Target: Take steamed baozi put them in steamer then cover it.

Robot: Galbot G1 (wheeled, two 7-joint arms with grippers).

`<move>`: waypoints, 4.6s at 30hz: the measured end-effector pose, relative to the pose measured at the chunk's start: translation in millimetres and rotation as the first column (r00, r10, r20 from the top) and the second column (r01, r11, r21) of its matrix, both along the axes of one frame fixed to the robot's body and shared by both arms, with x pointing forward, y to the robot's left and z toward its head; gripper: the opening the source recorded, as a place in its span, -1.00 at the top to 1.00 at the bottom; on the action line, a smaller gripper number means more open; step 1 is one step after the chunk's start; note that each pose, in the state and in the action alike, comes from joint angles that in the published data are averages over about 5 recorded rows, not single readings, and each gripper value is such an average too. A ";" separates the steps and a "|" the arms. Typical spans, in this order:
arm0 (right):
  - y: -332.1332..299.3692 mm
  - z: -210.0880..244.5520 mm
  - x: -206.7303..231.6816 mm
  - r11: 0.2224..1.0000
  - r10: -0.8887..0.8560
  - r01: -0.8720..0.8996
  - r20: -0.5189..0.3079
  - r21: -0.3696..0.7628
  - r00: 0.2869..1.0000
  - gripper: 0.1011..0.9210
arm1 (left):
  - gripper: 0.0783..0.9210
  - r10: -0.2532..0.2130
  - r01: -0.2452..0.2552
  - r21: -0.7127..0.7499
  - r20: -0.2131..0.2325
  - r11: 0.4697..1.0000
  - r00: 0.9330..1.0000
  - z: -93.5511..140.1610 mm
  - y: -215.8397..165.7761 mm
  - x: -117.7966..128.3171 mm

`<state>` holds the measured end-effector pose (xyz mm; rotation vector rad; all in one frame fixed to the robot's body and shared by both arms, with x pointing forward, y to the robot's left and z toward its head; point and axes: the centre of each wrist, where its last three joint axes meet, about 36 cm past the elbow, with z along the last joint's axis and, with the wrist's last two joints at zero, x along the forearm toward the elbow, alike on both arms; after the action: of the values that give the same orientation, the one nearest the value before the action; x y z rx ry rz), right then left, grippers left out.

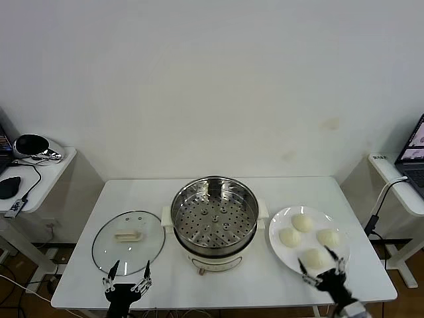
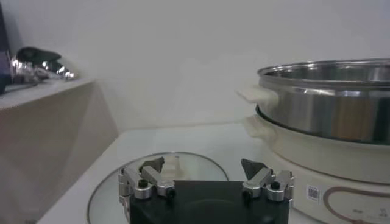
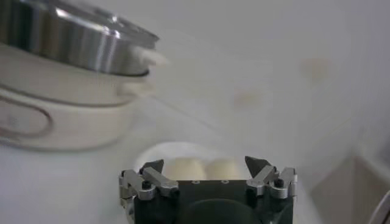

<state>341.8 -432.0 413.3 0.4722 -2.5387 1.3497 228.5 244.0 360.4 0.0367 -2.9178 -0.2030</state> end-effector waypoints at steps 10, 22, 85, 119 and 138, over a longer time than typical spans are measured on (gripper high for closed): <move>-33.5 56.9 83.5 0.951 0.133 -0.177 -0.183 -0.253 0.974 -0.76 | -0.77 -0.003 0.002 0.055 0.020 0.998 1.000 5.0 5.3 2.0; -24.3 82.9 187.1 0.855 0.252 -0.430 -0.492 -0.290 0.833 -0.76 | -0.77 0.016 -0.018 0.093 0.028 0.995 0.999 7.6 10.5 0.4; 46.7 77.1 323.6 0.787 0.164 -0.571 -0.811 -0.235 0.561 -0.26 | -0.77 0.056 -0.061 0.140 0.045 0.988 0.997 13.8 33.5 2.7; 289.9 260.4 352.0 0.275 0.651 -0.924 -0.656 -0.264 0.381 -0.29 | -0.77 0.075 -0.081 0.080 0.066 0.993 0.995 21.0 42.0 7.3; 373.7 189.3 350.2 -0.209 0.602 -0.895 -0.773 -0.393 0.199 -0.31 | -0.77 0.086 -0.091 0.072 0.069 0.993 0.994 19.9 43.5 10.3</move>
<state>692.0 -58.3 602.6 2.0345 -0.6040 2.3257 238.8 287.5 380.3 0.1879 -2.9651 -0.3018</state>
